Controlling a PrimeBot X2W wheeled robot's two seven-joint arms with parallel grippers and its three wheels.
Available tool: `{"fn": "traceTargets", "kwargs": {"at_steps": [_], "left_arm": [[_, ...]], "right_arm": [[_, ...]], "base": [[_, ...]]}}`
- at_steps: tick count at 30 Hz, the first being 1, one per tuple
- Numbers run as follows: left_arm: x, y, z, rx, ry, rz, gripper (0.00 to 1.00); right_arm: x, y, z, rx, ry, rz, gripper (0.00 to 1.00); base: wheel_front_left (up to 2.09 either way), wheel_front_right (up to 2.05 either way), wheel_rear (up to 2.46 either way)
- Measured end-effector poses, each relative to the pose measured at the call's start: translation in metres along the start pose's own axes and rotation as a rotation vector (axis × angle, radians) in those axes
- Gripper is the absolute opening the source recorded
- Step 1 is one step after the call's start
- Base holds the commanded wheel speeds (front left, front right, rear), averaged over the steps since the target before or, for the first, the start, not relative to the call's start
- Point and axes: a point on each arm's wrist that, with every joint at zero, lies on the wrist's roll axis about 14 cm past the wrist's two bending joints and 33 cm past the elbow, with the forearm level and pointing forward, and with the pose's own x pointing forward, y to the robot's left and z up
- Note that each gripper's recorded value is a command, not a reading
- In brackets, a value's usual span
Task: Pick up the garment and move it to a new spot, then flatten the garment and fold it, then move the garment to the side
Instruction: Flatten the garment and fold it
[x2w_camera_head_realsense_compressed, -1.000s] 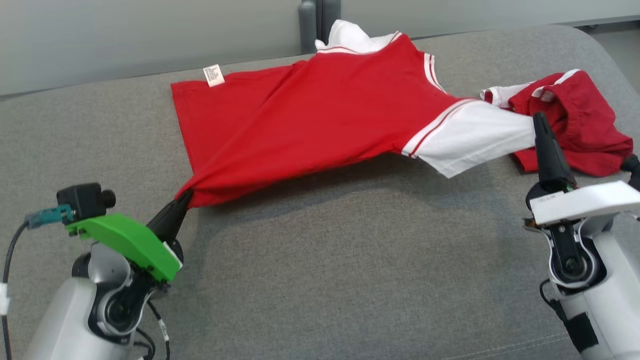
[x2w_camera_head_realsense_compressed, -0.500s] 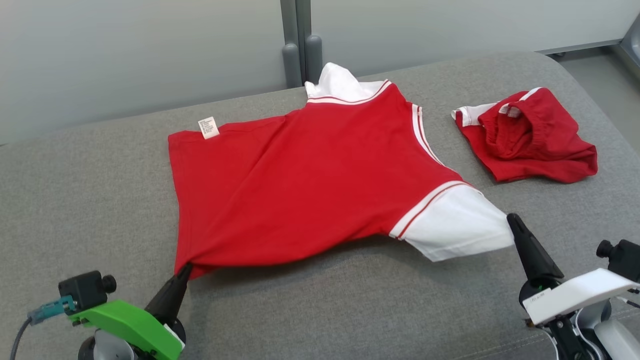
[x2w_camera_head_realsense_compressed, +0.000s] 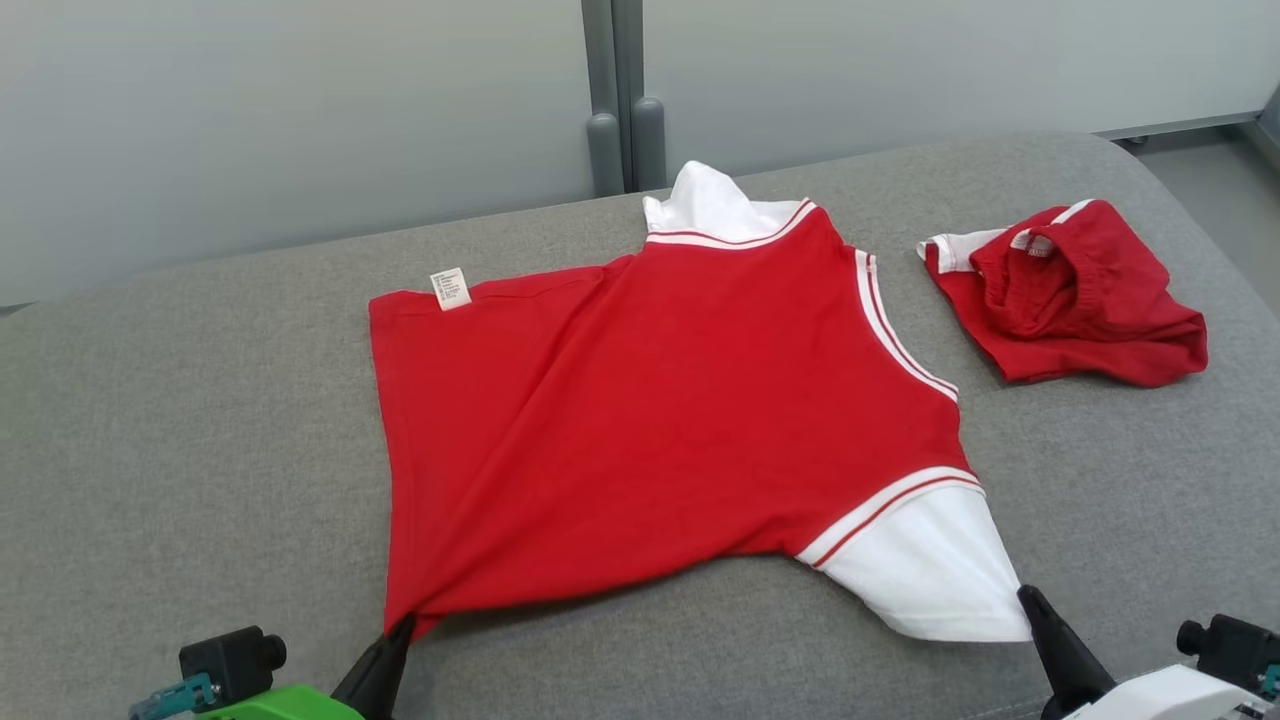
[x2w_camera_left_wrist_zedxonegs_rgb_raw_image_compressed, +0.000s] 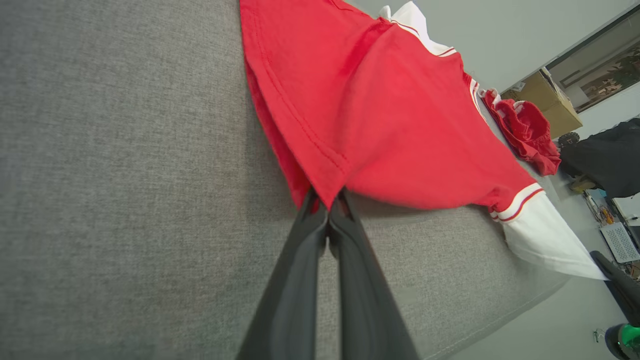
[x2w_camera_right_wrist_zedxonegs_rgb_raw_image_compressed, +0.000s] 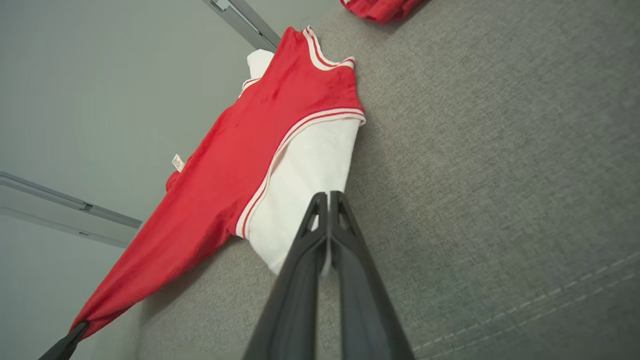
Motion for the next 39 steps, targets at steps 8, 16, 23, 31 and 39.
{"fn": "traceTargets", "kwargs": {"at_steps": [8, 16, 23, 31, 39], "left_arm": [[-0.008, 0.02, -0.029, 0.007, 0.084, 0.071, 0.0], [-0.007, 0.036, -0.04, 0.04, 0.135, 0.123, 0.31], [0.0, 0.032, -0.033, 0.024, 0.085, 0.118, 1.0], [0.001, 0.041, -0.014, 0.023, -0.01, 0.149, 1.0], [0.001, 0.036, 0.013, 0.047, -0.128, 0.134, 1.0]], "right_arm": [[-0.002, -0.007, -0.022, 0.006, 0.034, -0.05, 0.0], [0.002, -0.019, -0.024, -0.016, 0.034, -0.09, 0.0], [0.008, -0.018, -0.028, -0.011, 0.035, -0.098, 0.58], [0.005, -0.032, -0.026, -0.022, 0.03, -0.141, 1.0], [0.003, -0.047, -0.011, -0.088, 0.009, -0.163, 1.0]], "base": [[0.0, 0.0, 0.0], [0.0, 0.0, 0.0], [0.0, 0.0, 0.0], [0.0, 0.0, 0.0], [0.0, 0.0, 0.0]]}}
